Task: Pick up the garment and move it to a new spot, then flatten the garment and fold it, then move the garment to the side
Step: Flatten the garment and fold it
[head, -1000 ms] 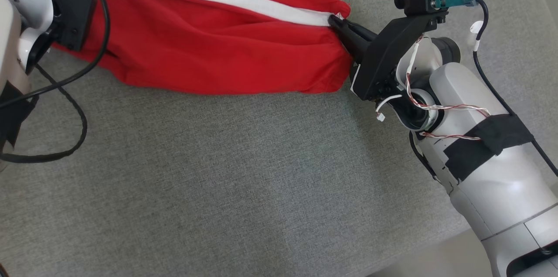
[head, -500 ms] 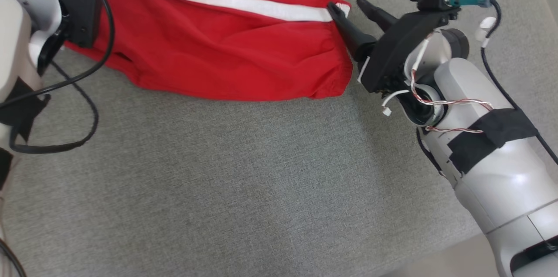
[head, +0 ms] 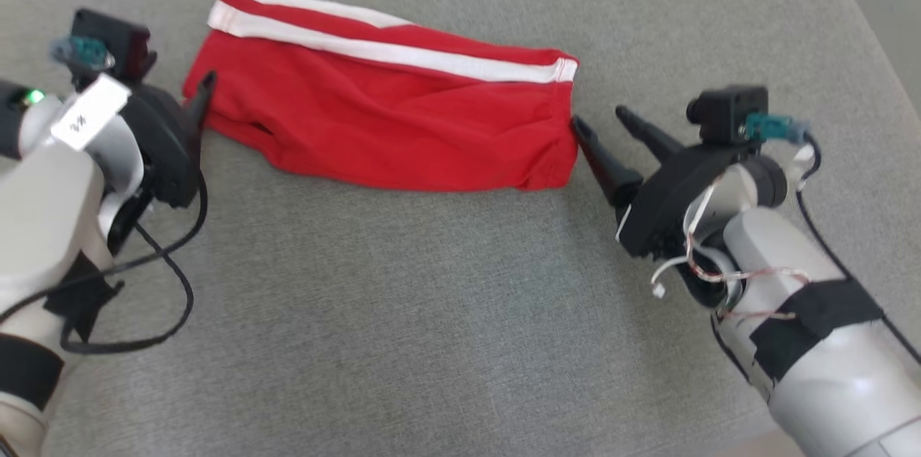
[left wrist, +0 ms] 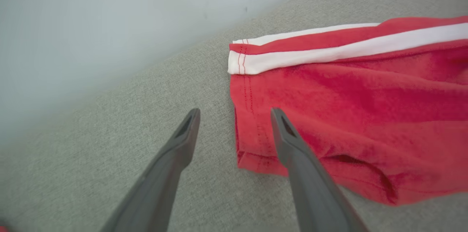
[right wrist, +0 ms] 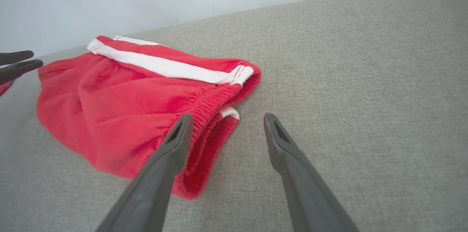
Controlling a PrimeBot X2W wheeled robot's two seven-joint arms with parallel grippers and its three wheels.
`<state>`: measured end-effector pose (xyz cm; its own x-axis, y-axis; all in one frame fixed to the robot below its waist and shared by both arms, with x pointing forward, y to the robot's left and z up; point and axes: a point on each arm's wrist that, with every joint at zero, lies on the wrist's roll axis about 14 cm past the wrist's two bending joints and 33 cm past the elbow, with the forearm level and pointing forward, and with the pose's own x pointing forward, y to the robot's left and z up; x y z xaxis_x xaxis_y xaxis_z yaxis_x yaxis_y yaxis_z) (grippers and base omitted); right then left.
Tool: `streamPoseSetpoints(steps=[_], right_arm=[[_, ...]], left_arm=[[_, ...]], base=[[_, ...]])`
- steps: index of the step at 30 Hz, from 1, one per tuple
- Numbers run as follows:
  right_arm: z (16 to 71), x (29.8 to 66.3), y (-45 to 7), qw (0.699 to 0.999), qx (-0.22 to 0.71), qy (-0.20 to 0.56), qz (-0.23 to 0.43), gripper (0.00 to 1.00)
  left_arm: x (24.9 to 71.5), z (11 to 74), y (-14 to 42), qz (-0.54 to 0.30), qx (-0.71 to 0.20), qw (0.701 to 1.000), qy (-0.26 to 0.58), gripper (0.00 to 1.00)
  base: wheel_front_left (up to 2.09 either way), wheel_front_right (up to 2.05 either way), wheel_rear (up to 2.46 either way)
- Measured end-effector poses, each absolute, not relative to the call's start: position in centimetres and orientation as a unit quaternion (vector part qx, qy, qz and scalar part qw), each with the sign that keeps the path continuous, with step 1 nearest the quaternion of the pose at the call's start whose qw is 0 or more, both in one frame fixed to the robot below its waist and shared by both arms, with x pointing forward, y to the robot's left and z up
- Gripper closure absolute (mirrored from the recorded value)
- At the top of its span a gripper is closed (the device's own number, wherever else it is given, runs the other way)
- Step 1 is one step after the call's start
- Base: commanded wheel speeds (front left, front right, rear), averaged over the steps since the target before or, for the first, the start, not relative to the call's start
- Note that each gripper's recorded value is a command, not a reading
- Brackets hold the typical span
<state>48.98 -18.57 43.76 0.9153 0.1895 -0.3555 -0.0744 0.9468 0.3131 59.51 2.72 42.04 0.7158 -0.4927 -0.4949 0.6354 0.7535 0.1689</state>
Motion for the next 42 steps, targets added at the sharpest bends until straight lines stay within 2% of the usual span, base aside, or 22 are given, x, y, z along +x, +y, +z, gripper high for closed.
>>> streamPoseSetpoints(steps=[11,22,33,34,35,36,37,38,42], right_arm=[[44.7,47.8,-16.3,0.967,0.161,0.176,0.094,0.0],[42.0,47.7,-15.6,0.965,0.122,0.213,0.096,0.0],[40.8,48.5,-13.8,0.96,0.109,0.231,0.118,0.0],[40.6,48.5,-13.8,0.959,0.109,0.233,0.118,0.0],[40.5,48.5,-13.8,0.959,0.108,0.236,0.118,0.0],[40.3,48.5,-13.8,0.958,0.107,0.24,0.118,0.67],[40.2,48.5,-13.7,0.957,0.106,0.24,0.119,0.95],[40.2,48.5,-13.7,0.957,0.106,0.241,0.119,1.0],[40.2,48.5,-14.0,0.958,0.103,0.242,0.118,1.0]], left_arm=[[57.5,42.3,3.6,-0.305,0.137,0.918,0.213,0.0],[56.7,38.6,2.7,-0.321,0.14,0.902,0.252,0.0],[57.9,37.1,2.0,-0.317,0.138,0.898,0.271,0.0],[58.0,37.0,2.0,-0.315,0.138,0.898,0.274,0.52],[58.1,36.9,2.1,-0.313,0.137,0.898,0.278,0.78],[58.2,36.8,2.0,-0.312,0.135,0.898,0.28,1.0],[58.1,36.7,2.0,-0.312,0.134,0.897,0.282,1.0],[58.0,36.6,1.8,-0.313,0.133,0.897,0.283,1.0],[57.8,36.9,1.4,-0.316,0.135,0.896,0.282,1.0]], base=[[0.0,0.0,0.0],[0.0,0.0,0.0],[0.0,0.0,0.0],[0.0,0.0,0.0],[0.0,0.0,0.0],[0.0,0.0,0.0],[0.0,0.0,0.0],[0.0,0.0,0.0],[0.0,0.0,0.0]])
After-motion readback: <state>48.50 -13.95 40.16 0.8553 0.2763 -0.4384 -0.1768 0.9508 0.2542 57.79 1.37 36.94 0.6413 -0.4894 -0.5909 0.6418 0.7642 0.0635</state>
